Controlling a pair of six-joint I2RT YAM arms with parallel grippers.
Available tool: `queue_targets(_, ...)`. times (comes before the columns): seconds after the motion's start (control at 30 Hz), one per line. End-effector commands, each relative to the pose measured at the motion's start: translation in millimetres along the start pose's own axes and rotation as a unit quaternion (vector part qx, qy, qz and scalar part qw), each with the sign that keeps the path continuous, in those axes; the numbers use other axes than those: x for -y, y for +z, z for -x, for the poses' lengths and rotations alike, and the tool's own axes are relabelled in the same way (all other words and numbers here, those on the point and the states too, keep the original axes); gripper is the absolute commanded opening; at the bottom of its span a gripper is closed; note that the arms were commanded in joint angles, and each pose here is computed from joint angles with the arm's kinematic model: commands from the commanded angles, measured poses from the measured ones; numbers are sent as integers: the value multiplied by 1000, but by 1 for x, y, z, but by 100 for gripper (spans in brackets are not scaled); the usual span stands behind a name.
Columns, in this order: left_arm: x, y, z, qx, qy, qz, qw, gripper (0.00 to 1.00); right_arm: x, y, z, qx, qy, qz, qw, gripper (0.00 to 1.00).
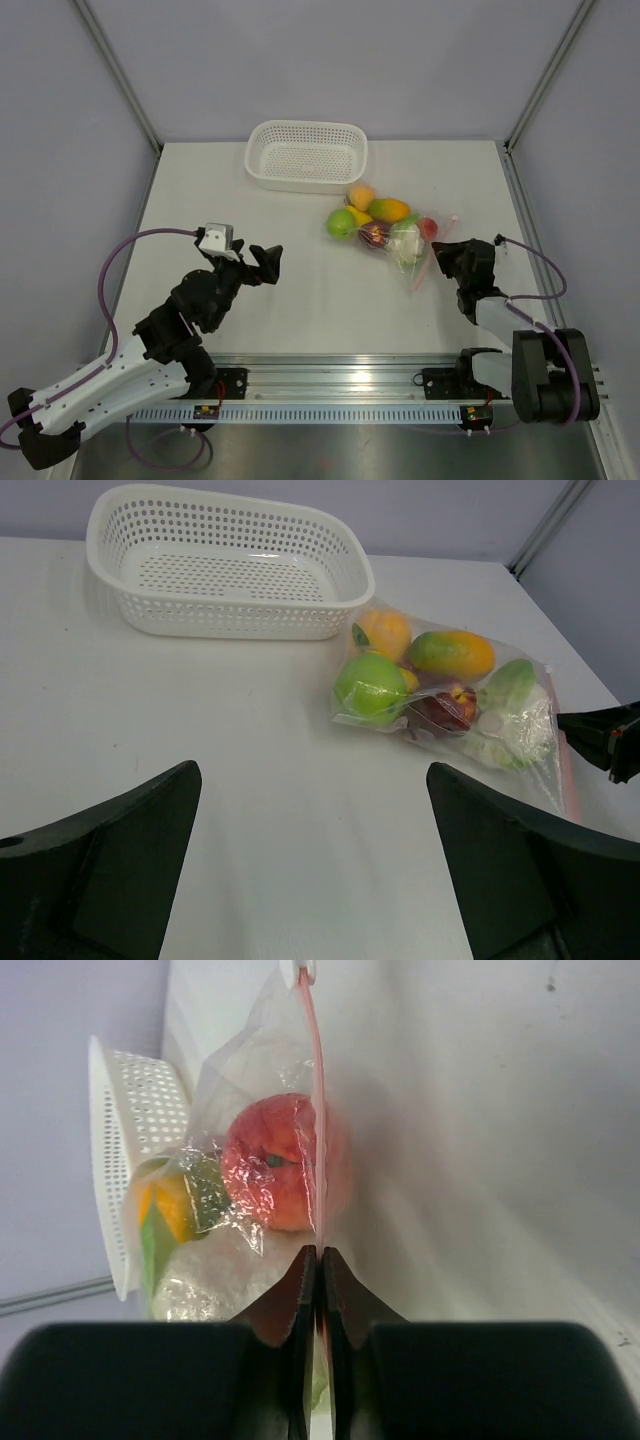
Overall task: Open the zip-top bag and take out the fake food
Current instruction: Unzip the zipper food storage bag at the center of the board.
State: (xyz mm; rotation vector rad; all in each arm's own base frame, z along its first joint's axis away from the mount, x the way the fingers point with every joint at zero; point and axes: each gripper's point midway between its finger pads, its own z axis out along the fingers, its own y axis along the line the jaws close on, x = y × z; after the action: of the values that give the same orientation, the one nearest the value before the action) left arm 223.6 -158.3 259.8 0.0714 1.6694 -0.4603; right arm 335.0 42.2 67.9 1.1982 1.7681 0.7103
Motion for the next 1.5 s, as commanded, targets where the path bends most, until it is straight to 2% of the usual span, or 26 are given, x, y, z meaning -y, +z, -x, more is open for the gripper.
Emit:
queue_targets(0.0,10,1,19,23,-19,-17,999,99,-36,-15,19,30,-30,53,998,10)
queue_targets(0.17,23,3,17,18,-5,-50,999,99,-66,-40,26,34,-85,99,991,7)
queue_targets(0.37,58,7,11,5,17,-136,991,99,-85,-61,20,16,-105,132,985,6)
queue_targets(0.6,113,3,-6,-27,46,-258,965,99,-122,-86,-2,8,-145,184,972,2)
queue_targets(0.63,118,2,-6,-25,54,-266,962,99,-126,-90,-17,-8,-161,190,969,2)
queue_targets(0.7,130,-3,-9,-25,62,-286,956,99,-135,-93,-21,1,-172,193,966,2)
queue_targets(0.8,147,-11,-15,-23,86,-318,944,99,-144,-96,-37,-20,-183,202,962,3)
queue_targets(0.87,158,-16,-19,-19,107,-329,938,99,-146,-96,-49,-35,-189,199,961,0)
queue_targets(0.93,165,-19,-22,-16,133,-334,933,99,-138,-89,-54,-33,-199,167,965,0)
queue_targets(0.97,171,-23,-23,-16,139,-330,933,99,-145,-93,-62,-41,-205,176,962,0)
queue_targets(1.2,193,-20,-58,-21,293,-270,917,99,-159,-106,-87,-36,-232,182,955,1)
queue_targets(1.47,198,-1,-80,-32,356,-226,906,99,-169,-121,-102,-58,-237,205,948,3)
